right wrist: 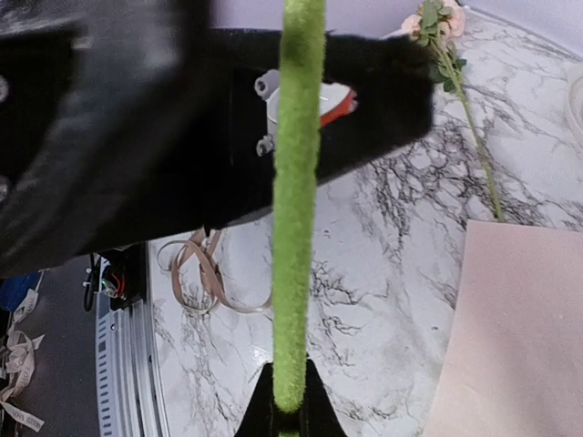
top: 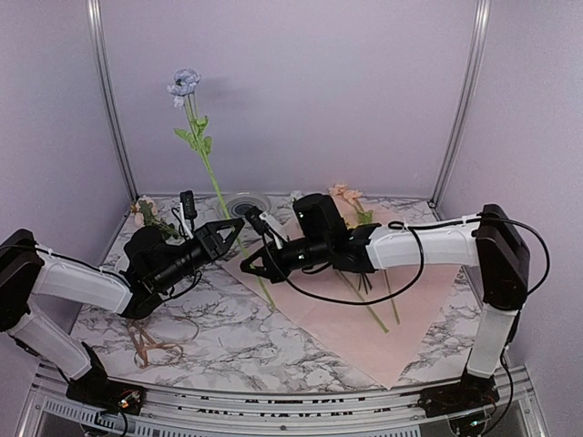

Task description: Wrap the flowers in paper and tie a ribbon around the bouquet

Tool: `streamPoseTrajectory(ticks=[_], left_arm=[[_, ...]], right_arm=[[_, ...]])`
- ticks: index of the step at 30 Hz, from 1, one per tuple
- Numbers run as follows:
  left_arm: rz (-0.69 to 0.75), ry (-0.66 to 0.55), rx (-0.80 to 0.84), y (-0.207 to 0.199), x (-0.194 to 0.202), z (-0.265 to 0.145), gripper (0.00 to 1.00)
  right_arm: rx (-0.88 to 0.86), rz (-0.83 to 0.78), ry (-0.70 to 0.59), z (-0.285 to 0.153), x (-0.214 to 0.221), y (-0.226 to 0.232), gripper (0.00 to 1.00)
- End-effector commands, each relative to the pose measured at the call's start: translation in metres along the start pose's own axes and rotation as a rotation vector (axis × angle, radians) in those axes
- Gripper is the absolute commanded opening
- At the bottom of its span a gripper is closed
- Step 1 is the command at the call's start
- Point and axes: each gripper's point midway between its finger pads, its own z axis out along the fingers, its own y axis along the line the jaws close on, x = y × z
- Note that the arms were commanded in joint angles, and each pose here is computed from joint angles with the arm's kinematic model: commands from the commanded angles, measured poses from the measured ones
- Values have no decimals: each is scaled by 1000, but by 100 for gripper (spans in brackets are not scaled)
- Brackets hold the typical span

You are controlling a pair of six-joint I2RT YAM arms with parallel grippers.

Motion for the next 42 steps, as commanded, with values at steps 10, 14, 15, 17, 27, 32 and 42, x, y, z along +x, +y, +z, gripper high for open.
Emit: streamPoseTrajectory(ticks=[10,14,15,17,27,32,42], left_arm=[[125,46,-453,86,12,-23,74],[136,76,-477,93,15,-19,74],[135,89,-482,94,17,-17,74],[128,105,-480,95,20,-14,73],[130,123,-482,98,22,-16,73],[131,118,-484,98,20,-18,73],[87,98,-613,126,12,-28,72]], right_arm=[[687,138,255,-159,44,-160,0],[838,173,462,-192,90,-185,0],[859,185,500,-198,99,-188,0],[890,231,571,-207,117,-194,0],[903,372,628,-213,153,-208,0],[901,398,660,-213,167,-206,0],[909,414,641,-218,161,-201,29]])
